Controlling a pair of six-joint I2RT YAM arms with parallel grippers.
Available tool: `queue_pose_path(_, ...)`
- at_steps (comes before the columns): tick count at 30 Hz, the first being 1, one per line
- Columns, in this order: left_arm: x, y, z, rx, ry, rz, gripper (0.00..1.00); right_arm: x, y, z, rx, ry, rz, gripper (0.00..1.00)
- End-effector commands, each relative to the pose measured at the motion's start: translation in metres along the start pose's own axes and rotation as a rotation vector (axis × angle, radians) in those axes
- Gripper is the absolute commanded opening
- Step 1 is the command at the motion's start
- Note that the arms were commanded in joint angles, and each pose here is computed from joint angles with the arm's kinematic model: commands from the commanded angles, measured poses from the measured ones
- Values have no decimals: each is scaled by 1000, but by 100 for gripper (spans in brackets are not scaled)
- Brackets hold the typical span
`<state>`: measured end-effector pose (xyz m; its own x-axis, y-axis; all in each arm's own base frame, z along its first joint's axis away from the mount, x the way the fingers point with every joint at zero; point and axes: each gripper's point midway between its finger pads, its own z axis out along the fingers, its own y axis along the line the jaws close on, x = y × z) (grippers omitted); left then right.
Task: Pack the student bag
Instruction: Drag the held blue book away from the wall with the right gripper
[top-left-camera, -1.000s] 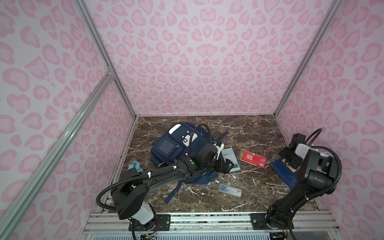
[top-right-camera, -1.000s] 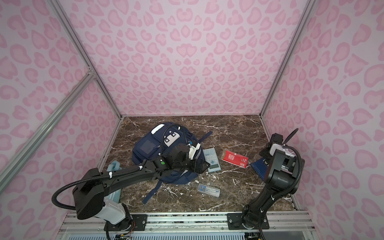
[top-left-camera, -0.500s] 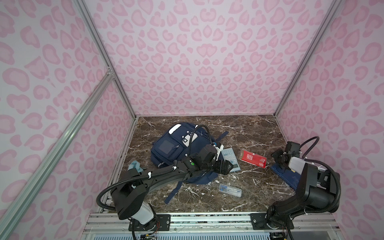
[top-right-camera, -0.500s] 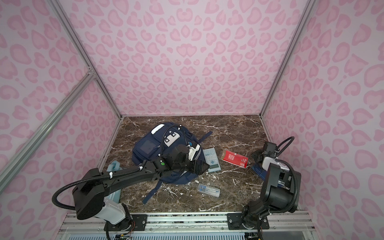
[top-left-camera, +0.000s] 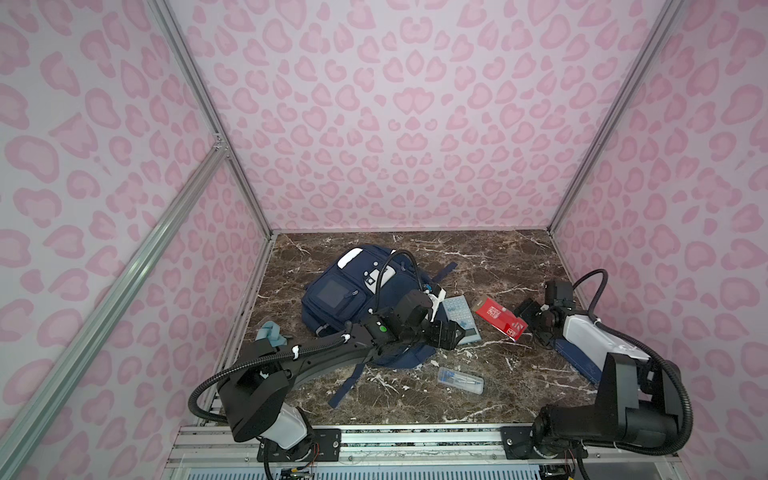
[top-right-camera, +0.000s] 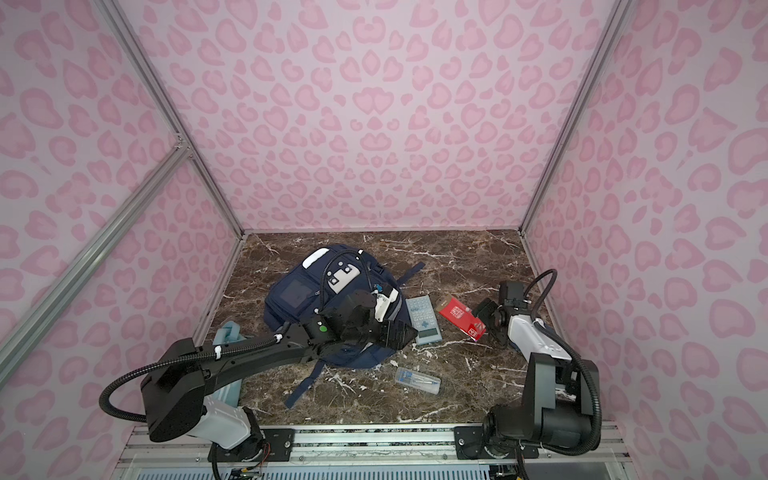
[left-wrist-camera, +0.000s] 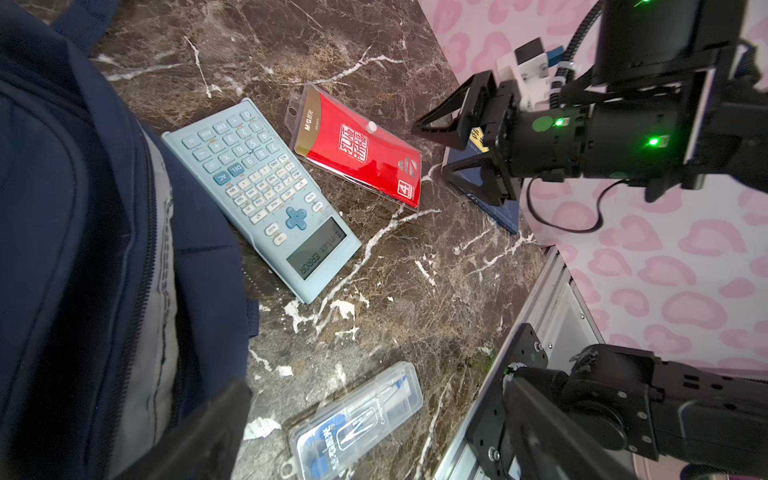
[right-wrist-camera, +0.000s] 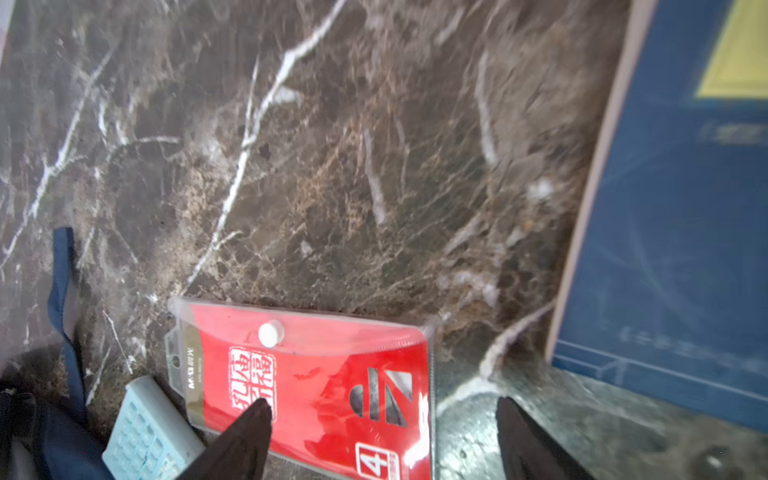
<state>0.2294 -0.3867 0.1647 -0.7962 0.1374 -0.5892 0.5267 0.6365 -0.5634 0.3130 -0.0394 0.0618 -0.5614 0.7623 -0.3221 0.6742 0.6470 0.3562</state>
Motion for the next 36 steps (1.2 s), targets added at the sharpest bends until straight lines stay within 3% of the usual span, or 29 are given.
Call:
queue_pose_path(1, -16, -10, -4, 23, -51, 30, 98, -10, -35, -26, 192, -90, -7, 98)
queue_pose_path(5, -19, -14, -3, 35, -51, 38, 98, -41, -69, -48, 251, -246, 108, 98)
queue_pose_path(9, -20, -18, -6, 52, -56, 40, 98, -59, -117, -55, 319, -283, 251, 98)
queue_pose_path(13, -20, -19, -7, 58, -58, 42, 98, -67, -144, -49, 327, -241, 345, 98)
queue_pose_path(21, -18, -21, -7, 79, -59, 41, 98, -59, -189, -27, 442, -172, 378, 98)
queue_pose_path(30, -19, -22, -5, 83, -60, 47, 98, -56, -200, -34, 501, -186, 368, 97)
queue_pose_path(36, -18, -23, -4, 89, -54, 45, 98, -45, -196, -21, 408, -170, 425, 97)
